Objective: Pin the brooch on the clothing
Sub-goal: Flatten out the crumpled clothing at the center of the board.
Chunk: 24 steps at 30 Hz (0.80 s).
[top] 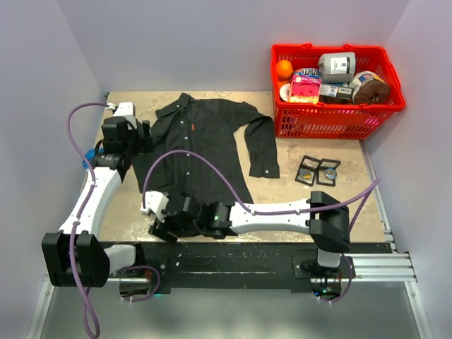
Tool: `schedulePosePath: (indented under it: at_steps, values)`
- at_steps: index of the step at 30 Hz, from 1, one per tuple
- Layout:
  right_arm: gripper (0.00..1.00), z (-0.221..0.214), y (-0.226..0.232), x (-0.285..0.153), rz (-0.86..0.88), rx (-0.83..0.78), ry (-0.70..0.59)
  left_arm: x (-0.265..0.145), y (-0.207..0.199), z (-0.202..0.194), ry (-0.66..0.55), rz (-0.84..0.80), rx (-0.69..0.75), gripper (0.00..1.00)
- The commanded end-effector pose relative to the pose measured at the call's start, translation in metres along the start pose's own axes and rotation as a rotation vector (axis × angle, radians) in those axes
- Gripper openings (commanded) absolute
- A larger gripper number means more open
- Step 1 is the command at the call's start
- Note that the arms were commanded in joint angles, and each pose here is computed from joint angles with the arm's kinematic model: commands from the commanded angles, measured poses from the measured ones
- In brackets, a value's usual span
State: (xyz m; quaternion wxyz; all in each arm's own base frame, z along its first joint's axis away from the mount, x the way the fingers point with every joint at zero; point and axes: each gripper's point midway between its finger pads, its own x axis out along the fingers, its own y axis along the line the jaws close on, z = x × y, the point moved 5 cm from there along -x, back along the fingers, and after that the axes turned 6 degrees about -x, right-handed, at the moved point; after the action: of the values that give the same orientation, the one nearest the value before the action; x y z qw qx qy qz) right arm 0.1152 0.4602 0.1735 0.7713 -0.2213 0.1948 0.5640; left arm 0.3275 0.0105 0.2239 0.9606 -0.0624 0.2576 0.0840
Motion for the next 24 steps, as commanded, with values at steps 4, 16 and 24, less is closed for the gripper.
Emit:
schedulePosePath:
  at_steps: [4,16,24]
  values:
    - [0.7,0.049,0.032,0.004,0.131,-0.036,-0.205,0.004,0.002,0.007,-0.029,0.003,-0.019,0.99]
    - [0.59,0.027,0.024,0.064,0.077,-0.148,-0.118,0.006,0.017,0.007,-0.027,0.049,-0.046,0.99]
    - [0.59,-0.007,-0.016,0.081,-0.1,-0.144,-0.021,0.005,0.017,0.009,-0.034,0.045,-0.051,0.99]
